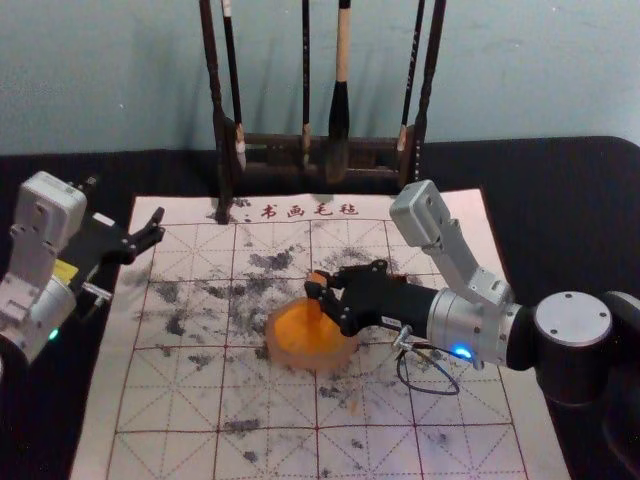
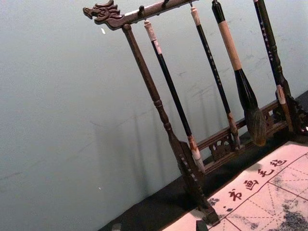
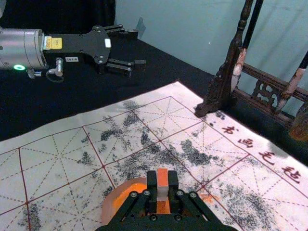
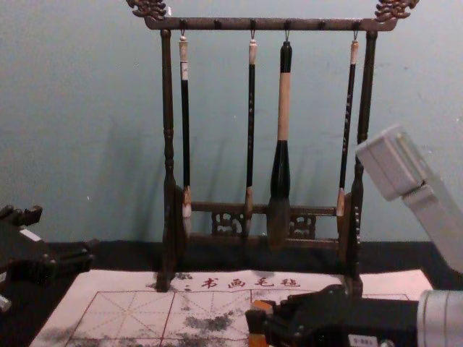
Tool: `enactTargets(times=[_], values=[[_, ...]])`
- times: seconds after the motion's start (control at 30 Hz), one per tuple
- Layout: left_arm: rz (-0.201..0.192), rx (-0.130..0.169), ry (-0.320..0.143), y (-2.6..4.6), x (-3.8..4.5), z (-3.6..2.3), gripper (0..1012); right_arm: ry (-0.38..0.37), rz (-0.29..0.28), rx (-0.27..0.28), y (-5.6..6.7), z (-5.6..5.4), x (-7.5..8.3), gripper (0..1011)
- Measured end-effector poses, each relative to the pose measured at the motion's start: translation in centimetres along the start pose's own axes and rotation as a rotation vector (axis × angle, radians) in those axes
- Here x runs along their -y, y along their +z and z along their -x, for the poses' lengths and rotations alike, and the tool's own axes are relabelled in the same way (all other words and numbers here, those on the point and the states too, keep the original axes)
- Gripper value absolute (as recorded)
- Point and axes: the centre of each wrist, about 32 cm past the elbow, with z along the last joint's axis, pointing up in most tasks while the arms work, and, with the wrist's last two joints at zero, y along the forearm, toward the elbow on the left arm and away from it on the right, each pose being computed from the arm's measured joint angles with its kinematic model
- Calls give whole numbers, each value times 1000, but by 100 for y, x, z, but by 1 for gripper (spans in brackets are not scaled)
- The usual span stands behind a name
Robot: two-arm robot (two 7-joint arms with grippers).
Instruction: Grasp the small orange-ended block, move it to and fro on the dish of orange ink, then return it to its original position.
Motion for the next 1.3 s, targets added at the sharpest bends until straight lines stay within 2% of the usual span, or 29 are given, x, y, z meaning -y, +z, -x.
enactTargets(times=[0.57, 0.87, 1.3], values=[[0, 0, 0, 0, 0, 0, 1001, 9, 9, 9, -23, -5, 109, 126], [0, 0, 0, 0, 0, 0, 1001, 31, 11, 14, -23, 40, 169, 126], [0, 0, 0, 0, 0, 0, 1001, 61, 13, 18, -11, 108, 103, 126]])
